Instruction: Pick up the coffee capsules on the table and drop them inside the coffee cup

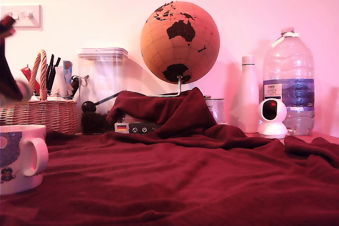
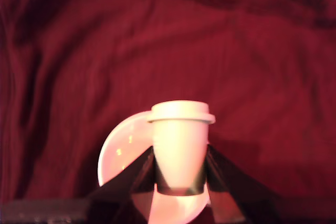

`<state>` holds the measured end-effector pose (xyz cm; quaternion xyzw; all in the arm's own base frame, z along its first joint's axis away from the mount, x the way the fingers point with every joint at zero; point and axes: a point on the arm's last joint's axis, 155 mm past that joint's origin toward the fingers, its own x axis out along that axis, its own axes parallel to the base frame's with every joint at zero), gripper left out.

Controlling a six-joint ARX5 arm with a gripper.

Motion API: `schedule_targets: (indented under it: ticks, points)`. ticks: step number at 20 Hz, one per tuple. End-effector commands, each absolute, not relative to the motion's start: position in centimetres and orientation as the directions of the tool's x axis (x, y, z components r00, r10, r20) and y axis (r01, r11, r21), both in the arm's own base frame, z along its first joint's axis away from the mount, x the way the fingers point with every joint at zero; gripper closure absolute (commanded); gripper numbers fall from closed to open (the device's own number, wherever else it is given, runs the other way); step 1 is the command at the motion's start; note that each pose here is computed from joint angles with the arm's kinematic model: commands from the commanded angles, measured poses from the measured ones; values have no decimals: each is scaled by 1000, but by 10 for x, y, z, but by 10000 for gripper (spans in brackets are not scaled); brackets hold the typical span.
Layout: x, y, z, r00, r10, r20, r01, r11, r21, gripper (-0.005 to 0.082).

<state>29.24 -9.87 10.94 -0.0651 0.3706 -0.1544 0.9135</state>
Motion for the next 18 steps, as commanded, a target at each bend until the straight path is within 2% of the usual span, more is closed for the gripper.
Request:
schedule_targets:
  ticks: [1, 9, 18]
  points:
    - [296, -100, 108, 652, -325, -686, 243, 946, -217, 607]
    - [296, -100, 85, 497, -289, -818, 246, 951, -186, 606]
    - [292, -99, 78, 465, -280, -840, 279, 947, -162, 607]
